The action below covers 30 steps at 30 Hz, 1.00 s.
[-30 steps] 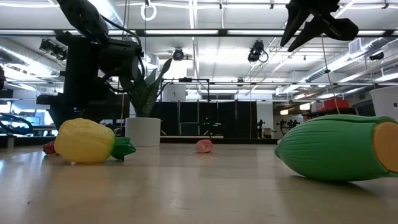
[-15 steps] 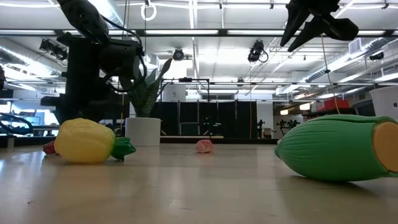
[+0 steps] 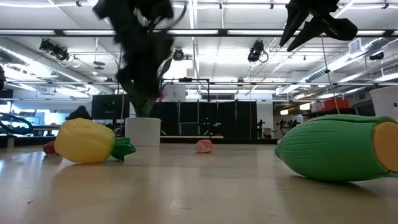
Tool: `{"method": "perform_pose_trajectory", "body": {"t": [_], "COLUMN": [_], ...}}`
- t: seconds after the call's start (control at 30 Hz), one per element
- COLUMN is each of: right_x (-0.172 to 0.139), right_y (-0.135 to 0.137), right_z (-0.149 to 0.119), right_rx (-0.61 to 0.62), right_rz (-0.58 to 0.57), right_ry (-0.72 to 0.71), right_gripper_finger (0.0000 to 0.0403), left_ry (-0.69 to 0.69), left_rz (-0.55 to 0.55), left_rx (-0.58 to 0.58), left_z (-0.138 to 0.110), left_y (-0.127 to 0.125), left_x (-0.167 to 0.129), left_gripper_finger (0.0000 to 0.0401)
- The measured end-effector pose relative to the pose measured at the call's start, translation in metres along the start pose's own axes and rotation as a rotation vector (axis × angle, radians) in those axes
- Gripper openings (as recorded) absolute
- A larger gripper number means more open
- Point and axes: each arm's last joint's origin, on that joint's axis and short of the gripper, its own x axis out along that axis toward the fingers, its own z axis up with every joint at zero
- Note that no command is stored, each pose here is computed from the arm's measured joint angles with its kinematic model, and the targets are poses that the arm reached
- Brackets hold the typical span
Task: Pick and placing Produce into tupperware
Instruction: Put the left pink peach into the white basket
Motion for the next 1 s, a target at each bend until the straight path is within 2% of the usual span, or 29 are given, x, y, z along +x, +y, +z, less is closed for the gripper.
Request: {"method": "perform_pose_trajectory", "body": {"t": [0.17,0.27,0.37,0.5,0.57,0.7,0.83,1.0], "right_x": [-0.005,-0.013,-0.019,-0.022,-0.02,-0.015,-0.013,-0.012], "right_y": [-0.006,-0.019,-0.031,-0.038,-0.039,-0.039,-0.044,-0.051], "right_z": [0.007,0.018,0.028,0.038,0.038,0.039,0.044,0.052], "right_rx": [-0.07,-0.015,0.047,0.079,0.056,-0.041,-0.046,-0.085], "right_rz": [-0.044,-0.106,-0.153,-0.167,-0.172,-0.205,-0.252,-0.329], "right_ry": [-0.136,-0.275,-0.397,-0.385,-0.333,-0.267,-0.298,-0.334], "right_gripper_finger": [0.0105,0.0105,0.0105,0.0105,0.0105,0.0105,0.0105,0.0105], "left_ry": [-0.256,-0.367,-0.415,-0.383,-0.358,-0.35,-0.409,-0.462], "left_rz": [-0.191,-0.267,-0.355,-0.548,-0.596,-0.645,-0.697,-0.695], "left_rx": [0.129,0.19,0.23,0.299,0.328,0.392,0.524,0.515], "left_z": [0.042,0.054,0.062,0.068,0.068,0.071,0.072,0.067], "left_y": [-0.041,-0.057,-0.071,-0.101,-0.12,-0.167,-0.217,-0.267], "left_x": [-0.042,-0.059,-0.063,-0.04,-0.022,0.002,0.021,0.062], "left_gripper_finger": [0.0042,0.0041,0.0044,0.0043,0.0041,0.0045,0.0044,0.0042]}}
